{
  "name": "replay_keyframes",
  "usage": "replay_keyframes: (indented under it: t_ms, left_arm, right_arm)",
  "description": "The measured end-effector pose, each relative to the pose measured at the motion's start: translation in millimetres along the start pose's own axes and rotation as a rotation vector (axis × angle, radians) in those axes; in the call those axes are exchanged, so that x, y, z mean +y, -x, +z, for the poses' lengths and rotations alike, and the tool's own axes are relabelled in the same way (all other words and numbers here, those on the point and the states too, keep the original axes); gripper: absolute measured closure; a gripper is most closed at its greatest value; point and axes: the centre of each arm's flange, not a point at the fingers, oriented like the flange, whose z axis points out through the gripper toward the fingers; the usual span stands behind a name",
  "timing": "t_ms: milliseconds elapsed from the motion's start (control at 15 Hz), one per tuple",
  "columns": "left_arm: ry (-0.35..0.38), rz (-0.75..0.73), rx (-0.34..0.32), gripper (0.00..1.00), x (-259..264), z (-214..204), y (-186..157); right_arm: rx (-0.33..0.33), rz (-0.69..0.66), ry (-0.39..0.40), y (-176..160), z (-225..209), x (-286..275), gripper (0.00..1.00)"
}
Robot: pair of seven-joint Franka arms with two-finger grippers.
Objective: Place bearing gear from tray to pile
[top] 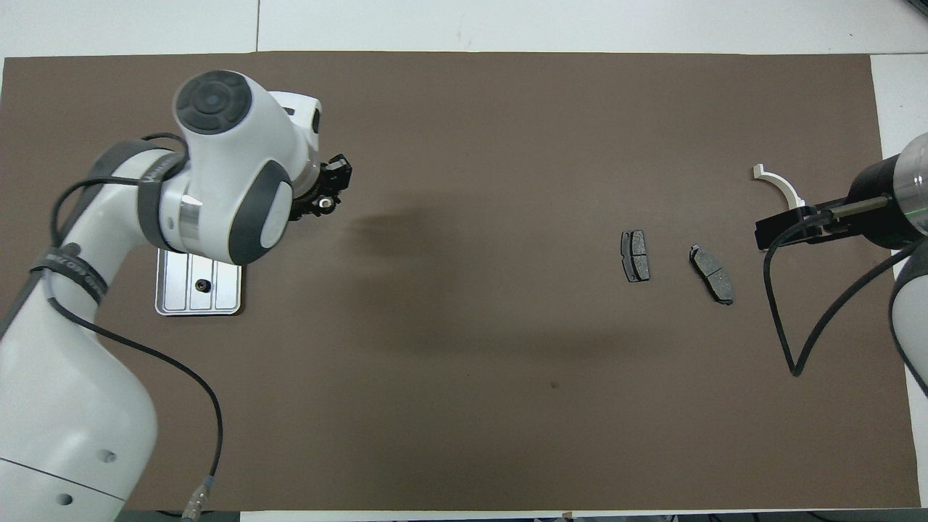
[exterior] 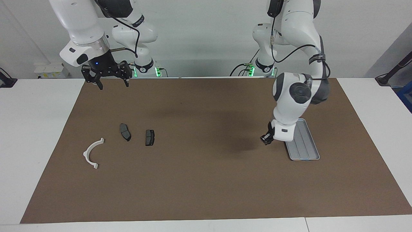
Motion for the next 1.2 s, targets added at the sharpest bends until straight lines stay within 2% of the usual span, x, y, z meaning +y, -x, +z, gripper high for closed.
replay_keyframes:
  t_ms: [669,936,1003,1203]
  left_arm:
    - [-0.024,-0.026,-0.013,0.65,20,66,63]
    - [-0.024,-0.035,-0.001,0.61,21,68,62]
    - [-0.022,-0.035,0.009,0.58,20,66,58]
    - [-0.038,-0.03,0.022,0.26,2,38,27]
  right_arm:
    - [0.0,0.0,0.0,0,0,0,0.0]
    - [0.0,0.0,0.0,0,0,0,0.0]
    - [0.0,0.001,0.0,0,0,0,0.0]
    - [0.0,0.001,0.0,0,0,0,0.0]
